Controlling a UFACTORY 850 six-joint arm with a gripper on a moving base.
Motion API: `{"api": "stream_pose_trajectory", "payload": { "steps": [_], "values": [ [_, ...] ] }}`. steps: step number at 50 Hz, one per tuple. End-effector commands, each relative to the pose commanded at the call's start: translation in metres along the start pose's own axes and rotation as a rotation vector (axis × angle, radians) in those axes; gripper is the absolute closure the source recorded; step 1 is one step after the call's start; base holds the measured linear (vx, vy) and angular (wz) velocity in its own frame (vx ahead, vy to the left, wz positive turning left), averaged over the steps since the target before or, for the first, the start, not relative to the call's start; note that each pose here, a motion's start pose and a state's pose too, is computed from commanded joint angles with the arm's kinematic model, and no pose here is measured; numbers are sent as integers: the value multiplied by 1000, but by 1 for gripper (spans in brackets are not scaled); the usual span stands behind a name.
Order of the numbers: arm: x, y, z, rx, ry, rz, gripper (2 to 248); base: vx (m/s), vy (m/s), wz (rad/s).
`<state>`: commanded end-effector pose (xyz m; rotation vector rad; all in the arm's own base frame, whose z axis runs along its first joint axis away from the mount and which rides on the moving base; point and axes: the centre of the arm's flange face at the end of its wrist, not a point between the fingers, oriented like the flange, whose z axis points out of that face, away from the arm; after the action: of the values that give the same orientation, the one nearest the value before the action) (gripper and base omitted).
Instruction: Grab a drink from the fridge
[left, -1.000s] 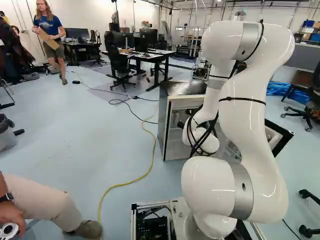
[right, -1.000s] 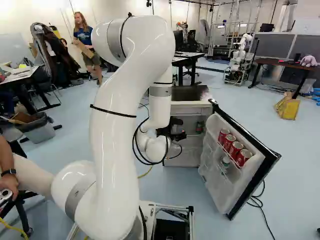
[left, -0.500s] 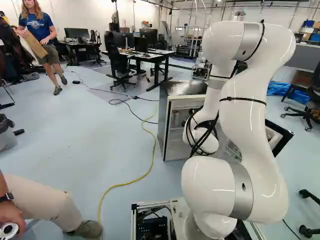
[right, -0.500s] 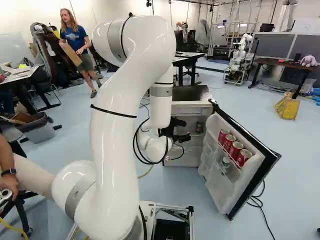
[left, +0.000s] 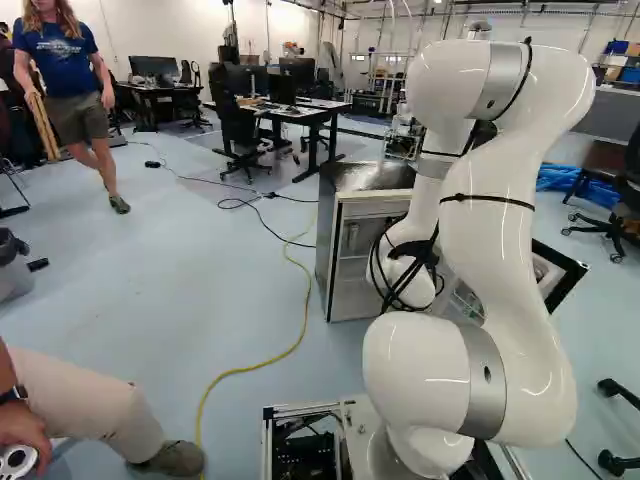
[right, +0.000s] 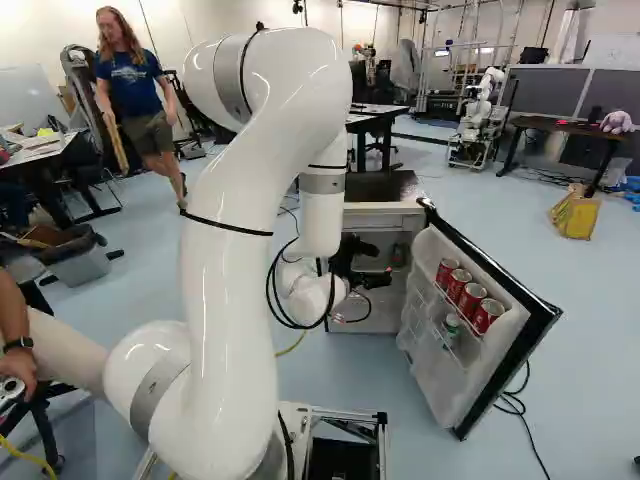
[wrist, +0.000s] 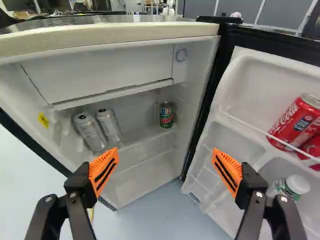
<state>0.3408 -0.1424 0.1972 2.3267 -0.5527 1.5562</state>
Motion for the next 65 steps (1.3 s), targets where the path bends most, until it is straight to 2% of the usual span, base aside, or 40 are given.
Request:
{"api": "stream_pose_trajectory", "payload": {
  "steps": [40, 65],
  "values": [
    [34, 23, -25, -227, 74, 60, 3, 0, 0, 0],
    [52, 34, -38, -352, 79, 117, 3, 0, 0, 0]
  ]
}}
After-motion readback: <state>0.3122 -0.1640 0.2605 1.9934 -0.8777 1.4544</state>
